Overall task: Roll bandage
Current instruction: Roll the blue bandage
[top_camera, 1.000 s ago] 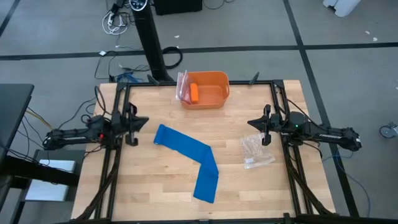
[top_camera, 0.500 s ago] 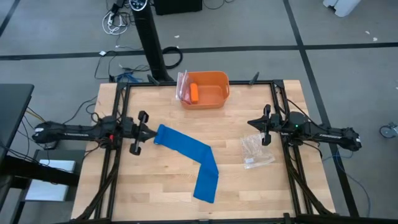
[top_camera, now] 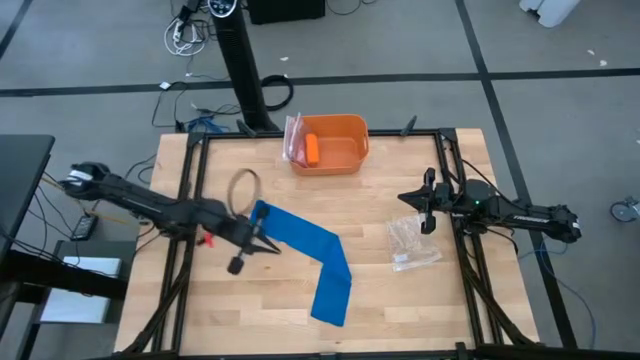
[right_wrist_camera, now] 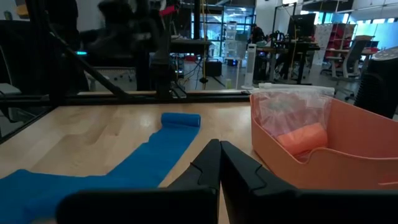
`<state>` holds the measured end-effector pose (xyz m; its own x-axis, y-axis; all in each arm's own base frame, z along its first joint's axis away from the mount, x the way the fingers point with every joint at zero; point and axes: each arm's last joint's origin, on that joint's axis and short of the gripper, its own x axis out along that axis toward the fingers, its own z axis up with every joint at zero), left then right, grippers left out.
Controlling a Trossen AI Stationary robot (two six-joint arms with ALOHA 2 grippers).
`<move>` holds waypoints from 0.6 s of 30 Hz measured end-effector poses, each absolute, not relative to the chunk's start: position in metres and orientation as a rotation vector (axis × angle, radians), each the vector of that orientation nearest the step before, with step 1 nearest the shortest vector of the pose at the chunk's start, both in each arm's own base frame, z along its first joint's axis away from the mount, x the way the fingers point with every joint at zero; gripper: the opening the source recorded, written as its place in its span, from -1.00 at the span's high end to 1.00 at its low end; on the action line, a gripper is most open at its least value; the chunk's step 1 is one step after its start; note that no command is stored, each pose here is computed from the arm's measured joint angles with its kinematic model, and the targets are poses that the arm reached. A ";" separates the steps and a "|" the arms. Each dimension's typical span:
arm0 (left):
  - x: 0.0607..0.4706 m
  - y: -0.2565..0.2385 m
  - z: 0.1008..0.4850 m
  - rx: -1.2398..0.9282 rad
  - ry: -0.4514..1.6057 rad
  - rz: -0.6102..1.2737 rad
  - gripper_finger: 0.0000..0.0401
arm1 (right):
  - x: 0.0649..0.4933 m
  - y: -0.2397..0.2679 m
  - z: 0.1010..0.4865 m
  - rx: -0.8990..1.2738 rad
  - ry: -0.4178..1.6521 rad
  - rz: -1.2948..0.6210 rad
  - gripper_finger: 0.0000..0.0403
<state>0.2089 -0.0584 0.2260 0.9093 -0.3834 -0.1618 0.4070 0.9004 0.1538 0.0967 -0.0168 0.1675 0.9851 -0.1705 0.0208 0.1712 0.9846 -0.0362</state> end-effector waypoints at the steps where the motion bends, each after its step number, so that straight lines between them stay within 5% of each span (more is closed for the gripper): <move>1: 0.215 -0.062 0.223 0.193 0.192 -0.403 0.87 | 0.097 -0.017 0.167 -0.038 -0.018 -0.172 0.95; 18: 0.291 -0.155 0.195 0.135 0.698 -0.554 0.64 | 0.097 -0.017 0.167 -0.038 -0.018 -0.172 0.95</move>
